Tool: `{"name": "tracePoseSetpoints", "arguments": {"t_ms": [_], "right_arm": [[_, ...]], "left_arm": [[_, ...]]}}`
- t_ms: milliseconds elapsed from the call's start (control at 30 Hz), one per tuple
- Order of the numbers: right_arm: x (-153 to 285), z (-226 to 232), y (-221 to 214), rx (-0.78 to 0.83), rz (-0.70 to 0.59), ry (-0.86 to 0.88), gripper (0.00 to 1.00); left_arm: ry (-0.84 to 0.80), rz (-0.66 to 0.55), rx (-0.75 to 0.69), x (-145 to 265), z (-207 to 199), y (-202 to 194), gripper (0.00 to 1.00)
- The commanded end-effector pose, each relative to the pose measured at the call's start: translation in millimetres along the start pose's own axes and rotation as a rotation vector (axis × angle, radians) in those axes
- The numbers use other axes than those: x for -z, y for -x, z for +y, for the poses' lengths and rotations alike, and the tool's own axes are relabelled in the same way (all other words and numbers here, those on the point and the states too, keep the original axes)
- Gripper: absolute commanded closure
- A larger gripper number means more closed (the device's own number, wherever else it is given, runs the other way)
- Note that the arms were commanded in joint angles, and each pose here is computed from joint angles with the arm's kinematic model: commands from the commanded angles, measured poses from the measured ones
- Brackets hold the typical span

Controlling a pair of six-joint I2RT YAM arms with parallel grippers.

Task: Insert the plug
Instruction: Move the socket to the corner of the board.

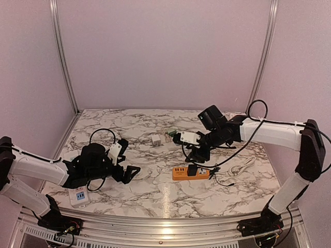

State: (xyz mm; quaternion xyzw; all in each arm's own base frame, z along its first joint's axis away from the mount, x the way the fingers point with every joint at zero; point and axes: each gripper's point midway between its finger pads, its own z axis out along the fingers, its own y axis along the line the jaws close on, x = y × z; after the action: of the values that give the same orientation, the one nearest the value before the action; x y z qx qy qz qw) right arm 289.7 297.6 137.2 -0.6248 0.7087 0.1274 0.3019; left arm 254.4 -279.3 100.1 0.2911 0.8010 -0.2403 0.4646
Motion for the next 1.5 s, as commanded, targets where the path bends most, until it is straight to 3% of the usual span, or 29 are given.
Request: {"name": "tracePoseSetpoints", "arguments": {"t_ms": [0,33,67,633,900,1100,1467], "right_arm": [[-7.2,19.8,-0.7,0.121,0.081,0.062,0.16],[-8.5,21.2,1.5,0.131,0.081,0.067,0.05],[-9.8,24.0,3.8,0.146,0.081,0.076,0.02],[-46.8,45.2,-19.3,0.121,0.312,0.25,0.02],[-57.1,32.1,-36.1,0.126,0.385,0.169,0.01],[-65.4,31.4,-46.7,0.125,0.423,0.168,0.04],[-68.3,34.0,-45.2,0.106,0.403,0.199,0.2]], "left_arm": [[0.007,-0.038,0.003,5.3,2.5,7.0,0.01],[0.007,-0.038,0.003,5.5,2.6,7.2,0.01],[0.008,-0.038,0.004,5.5,2.7,7.2,0.01],[0.012,-0.038,0.0,5.7,3.5,6.7,0.01],[0.009,-0.038,0.0,5.1,2.8,7.3,0.01],[0.009,-0.041,0.0,6.2,2.9,7.6,0.01],[0.009,-0.043,-0.001,6.6,2.9,8.4,0.01]]}}
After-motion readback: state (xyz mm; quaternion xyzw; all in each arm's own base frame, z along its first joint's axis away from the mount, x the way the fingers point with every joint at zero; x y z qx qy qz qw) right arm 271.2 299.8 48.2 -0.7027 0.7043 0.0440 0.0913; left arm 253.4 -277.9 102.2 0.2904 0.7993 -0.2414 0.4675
